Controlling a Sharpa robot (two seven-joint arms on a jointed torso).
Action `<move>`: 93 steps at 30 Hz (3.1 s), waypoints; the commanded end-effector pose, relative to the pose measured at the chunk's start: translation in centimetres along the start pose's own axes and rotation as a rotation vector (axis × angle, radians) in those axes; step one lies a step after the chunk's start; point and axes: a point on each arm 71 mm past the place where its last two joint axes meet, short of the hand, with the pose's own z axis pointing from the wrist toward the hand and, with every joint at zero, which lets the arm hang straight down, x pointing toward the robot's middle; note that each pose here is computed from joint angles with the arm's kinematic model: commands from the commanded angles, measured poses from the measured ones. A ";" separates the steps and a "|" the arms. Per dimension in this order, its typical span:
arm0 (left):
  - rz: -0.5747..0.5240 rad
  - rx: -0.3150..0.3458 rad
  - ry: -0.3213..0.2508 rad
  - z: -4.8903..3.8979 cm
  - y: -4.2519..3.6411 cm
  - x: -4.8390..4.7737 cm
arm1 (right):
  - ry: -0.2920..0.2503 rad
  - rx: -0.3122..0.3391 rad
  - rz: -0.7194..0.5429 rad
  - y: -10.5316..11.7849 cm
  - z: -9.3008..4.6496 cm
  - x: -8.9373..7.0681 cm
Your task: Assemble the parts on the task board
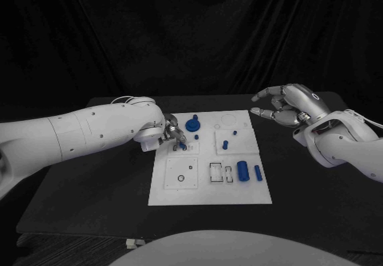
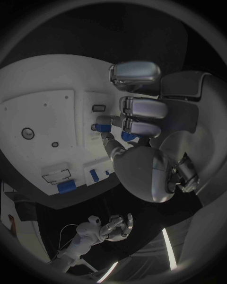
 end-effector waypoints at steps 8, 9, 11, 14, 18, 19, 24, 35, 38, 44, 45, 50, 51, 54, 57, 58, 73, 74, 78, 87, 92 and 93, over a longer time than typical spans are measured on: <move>0.001 0.013 0.019 0.27 0.09 0.65 | 0.008 0.018 0.005 -0.1 0.0 0.2; 0.002 0.013 0.020 0.27 0.11 0.68 | 0.008 0.018 0.005 -0.1 0.0 0.2; 0.002 0.013 0.021 0.27 0.13 0.72 | 0.009 0.019 0.005 -0.2 0.0 0.2; 0.002 0.014 0.023 0.24 0.20 0.77 | 0.010 0.020 0.005 -0.2 0.0 0.2; 0.002 0.014 0.025 0.20 0.29 0.81 | 0.011 0.021 0.005 -0.2 0.0 0.3; 0.002 0.014 0.025 0.18 0.33 0.81 | 0.012 0.021 0.006 -0.2 0.0 0.3; 0.001 0.014 0.026 0.11 0.43 0.85 | 0.014 0.023 0.006 -0.2 0.0 0.4; 0.004 0.017 0.031 -0.01 0.41 1.02 | 0.019 0.024 0.008 -0.2 0.0 0.5; 0.005 0.018 0.033 0.01 0.35 1.03 | 0.019 0.024 0.009 -0.2 0.0 0.5; 0.008 0.018 0.036 0.09 0.25 1.04 | 0.020 0.024 0.009 -0.2 0.0 0.5; 0.008 0.017 0.036 0.11 0.25 1.03 | 0.020 0.025 0.009 -0.2 0.0 0.5; 0.008 0.012 0.036 0.20 0.33 0.95 | 0.020 0.025 0.009 -0.2 0.0 0.6; 0.008 0.010 0.036 0.21 0.35 0.94 | 0.020 0.025 0.009 -0.2 0.0 0.6; 0.009 0.005 0.038 0.25 0.40 0.92 | 0.020 0.025 0.010 -0.2 -0.1 0.6; 0.012 -0.002 0.041 0.28 0.47 0.92 | 0.021 0.025 0.010 -0.2 -0.1 0.6; 0.013 -0.004 0.043 0.29 0.48 0.93 | 0.021 0.025 0.010 -0.2 -0.1 0.6; 0.023 -0.021 0.057 0.45 0.55 0.93 | 0.028 0.026 0.011 -0.2 0.0 0.7; 0.023 -0.021 0.056 0.45 0.54 0.93 | 0.028 0.026 0.011 -0.2 0.0 0.7; 0.018 -0.019 0.050 0.46 0.54 0.88 | 0.030 0.026 0.010 -0.2 0.0 0.7; -0.017 0.010 0.002 0.15 0.73 0.64 | 0.030 0.026 0.010 -0.3 0.0 0.7; -0.024 0.039 -0.047 -0.74 0.81 0.20 | 0.029 0.028 0.009 -0.4 -0.1 0.6; -0.019 0.046 -0.065 -1.10 0.73 -0.23 | 0.029 0.029 0.010 -0.4 -0.1 0.6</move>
